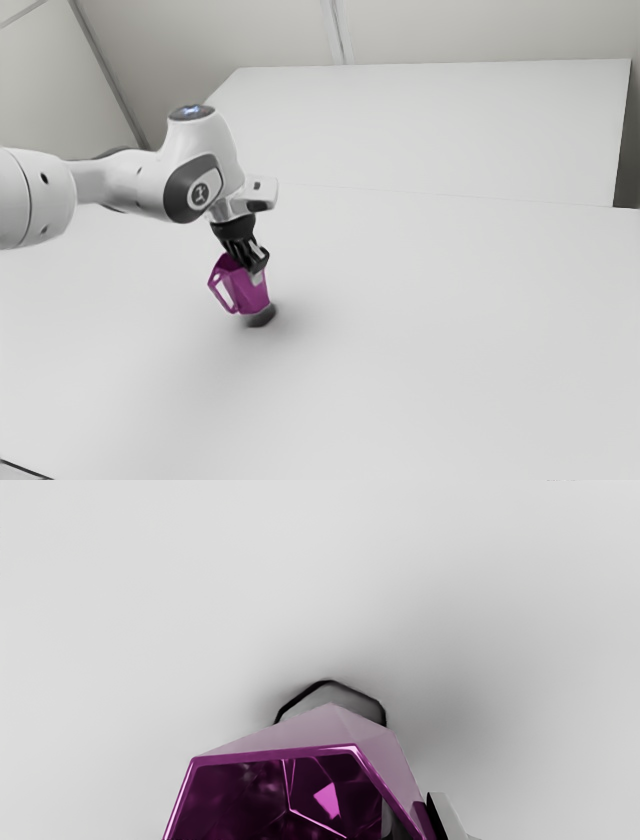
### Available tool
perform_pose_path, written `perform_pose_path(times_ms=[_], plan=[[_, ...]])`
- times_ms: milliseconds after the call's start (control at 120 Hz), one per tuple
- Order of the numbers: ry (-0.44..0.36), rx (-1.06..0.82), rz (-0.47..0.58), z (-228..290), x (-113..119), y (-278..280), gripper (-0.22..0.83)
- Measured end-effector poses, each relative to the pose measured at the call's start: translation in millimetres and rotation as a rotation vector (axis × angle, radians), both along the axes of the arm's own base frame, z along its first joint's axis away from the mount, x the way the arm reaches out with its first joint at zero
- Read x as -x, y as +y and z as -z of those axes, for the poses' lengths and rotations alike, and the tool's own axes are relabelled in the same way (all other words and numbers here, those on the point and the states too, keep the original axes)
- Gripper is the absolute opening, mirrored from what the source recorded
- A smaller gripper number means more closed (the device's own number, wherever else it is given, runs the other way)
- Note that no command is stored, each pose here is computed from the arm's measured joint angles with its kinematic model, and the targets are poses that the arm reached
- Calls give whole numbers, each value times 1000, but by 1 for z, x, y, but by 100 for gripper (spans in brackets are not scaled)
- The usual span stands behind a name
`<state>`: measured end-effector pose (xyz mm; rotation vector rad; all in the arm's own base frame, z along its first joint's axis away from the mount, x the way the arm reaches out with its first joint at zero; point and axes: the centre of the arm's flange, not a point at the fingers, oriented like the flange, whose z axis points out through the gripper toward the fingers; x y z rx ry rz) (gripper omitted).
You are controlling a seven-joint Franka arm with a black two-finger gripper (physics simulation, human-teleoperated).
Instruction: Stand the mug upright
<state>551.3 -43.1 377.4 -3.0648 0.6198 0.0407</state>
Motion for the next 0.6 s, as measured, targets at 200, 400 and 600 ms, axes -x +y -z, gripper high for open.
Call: perform_pose_path(times_ms=[200, 400, 600], plan=[[-18, 5, -97, 3, 1, -2, 31], [-73, 11, -172, -39, 6, 1, 50], [-206, 51, -229, -219, -2, 0, 57]])
